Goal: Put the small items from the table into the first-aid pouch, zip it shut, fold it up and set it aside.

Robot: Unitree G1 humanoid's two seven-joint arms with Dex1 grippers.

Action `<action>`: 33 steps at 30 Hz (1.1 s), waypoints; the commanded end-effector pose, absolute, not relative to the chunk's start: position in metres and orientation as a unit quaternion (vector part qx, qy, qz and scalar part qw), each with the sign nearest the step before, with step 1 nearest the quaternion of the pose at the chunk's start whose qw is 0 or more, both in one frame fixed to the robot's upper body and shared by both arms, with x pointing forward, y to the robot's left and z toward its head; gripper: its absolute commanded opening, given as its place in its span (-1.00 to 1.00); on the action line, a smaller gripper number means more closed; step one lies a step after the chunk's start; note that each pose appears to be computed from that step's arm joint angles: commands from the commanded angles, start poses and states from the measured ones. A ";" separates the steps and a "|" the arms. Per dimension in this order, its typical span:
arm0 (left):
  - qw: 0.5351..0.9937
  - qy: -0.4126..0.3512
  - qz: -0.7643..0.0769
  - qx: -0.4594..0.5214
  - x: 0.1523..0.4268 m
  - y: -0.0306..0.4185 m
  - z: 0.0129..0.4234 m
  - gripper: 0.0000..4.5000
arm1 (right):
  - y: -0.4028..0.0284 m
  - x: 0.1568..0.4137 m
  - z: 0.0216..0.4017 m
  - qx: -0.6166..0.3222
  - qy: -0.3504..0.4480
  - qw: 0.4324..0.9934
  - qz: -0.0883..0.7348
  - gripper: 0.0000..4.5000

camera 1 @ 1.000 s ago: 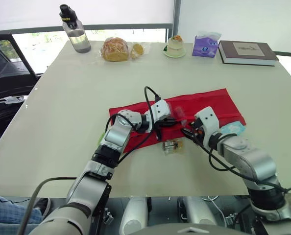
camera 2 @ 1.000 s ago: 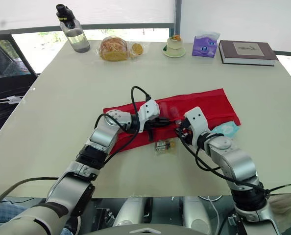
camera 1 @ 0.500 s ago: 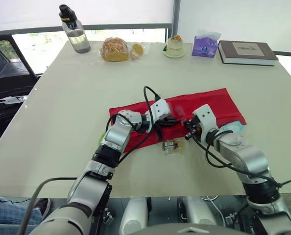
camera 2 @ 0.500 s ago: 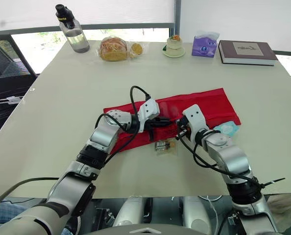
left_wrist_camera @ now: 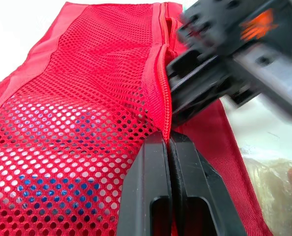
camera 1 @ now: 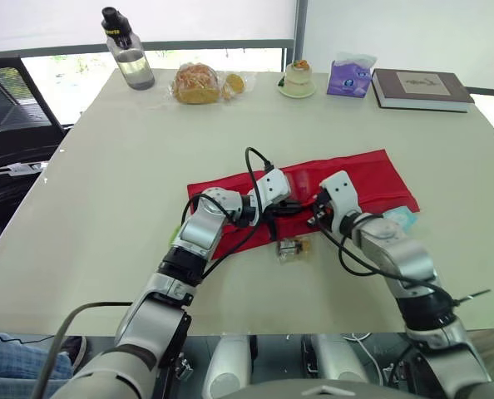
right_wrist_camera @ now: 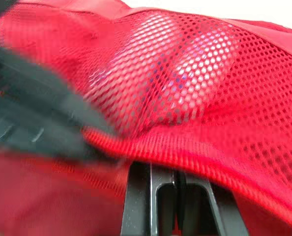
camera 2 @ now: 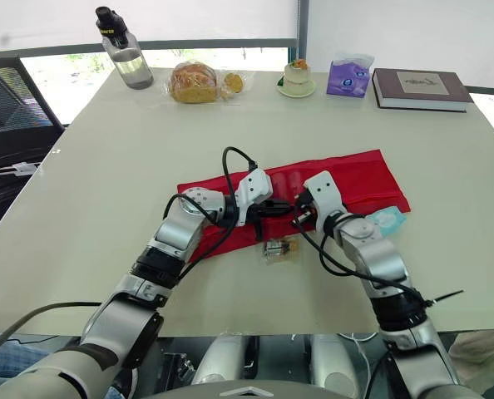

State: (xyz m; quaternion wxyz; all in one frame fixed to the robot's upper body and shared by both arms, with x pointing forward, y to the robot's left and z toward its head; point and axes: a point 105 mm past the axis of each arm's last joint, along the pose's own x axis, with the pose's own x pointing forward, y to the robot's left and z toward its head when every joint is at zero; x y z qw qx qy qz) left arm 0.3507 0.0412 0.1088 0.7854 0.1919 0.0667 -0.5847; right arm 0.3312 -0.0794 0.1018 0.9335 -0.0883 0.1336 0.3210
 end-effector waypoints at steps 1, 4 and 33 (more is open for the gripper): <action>0.791 0.051 -0.576 0.199 0.356 0.046 0.118 -1.00 | -0.087 0.311 0.138 -0.094 0.064 0.922 0.371 -0.99; 0.795 0.052 -0.570 0.200 0.358 0.052 0.119 -1.00 | -0.123 0.293 0.164 -0.090 0.014 0.921 0.380 -0.99; 0.830 0.092 -0.489 0.253 0.393 0.140 0.115 -1.00 | -0.247 0.208 0.332 -0.177 0.042 0.803 0.567 0.99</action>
